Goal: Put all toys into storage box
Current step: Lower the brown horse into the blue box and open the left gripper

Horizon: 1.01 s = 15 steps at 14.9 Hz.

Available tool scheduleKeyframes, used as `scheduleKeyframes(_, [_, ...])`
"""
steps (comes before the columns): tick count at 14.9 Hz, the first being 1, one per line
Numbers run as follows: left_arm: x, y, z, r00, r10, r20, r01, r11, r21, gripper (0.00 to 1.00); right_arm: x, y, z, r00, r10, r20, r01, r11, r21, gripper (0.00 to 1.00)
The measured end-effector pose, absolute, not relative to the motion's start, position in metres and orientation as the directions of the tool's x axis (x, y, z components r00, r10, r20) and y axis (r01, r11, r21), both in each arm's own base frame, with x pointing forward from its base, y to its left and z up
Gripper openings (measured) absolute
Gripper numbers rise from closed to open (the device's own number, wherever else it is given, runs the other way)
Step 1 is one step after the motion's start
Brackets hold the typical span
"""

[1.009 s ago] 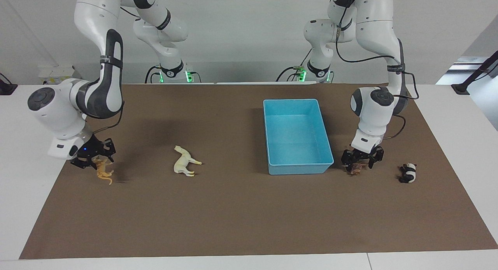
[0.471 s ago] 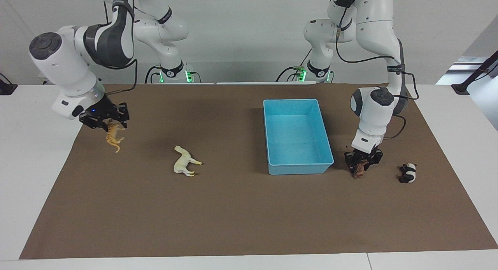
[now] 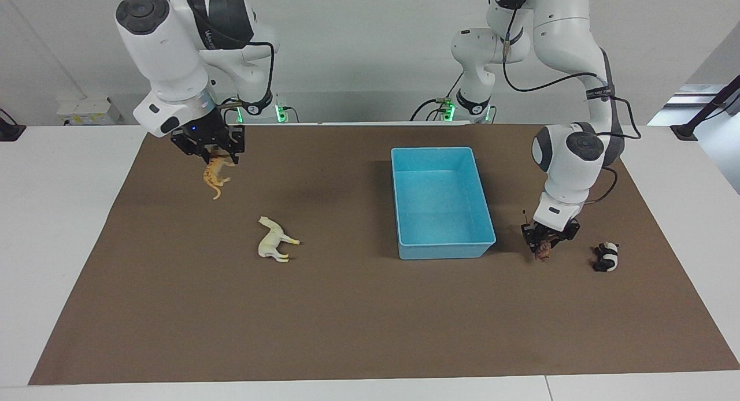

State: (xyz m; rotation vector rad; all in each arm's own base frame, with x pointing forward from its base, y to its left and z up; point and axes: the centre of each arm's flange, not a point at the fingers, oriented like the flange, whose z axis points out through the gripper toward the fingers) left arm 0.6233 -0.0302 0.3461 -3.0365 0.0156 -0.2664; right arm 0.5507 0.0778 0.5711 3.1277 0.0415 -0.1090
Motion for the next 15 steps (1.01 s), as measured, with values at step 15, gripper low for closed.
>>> scheduleKeyframes(15, [0.558,-0.250,0.492,0.968,0.209,0.139,0.213,-0.977,-0.019,0.60,0.552,0.071,0.576,0.997,0.008,-0.071,0.009,-1.000,0.012,0.56])
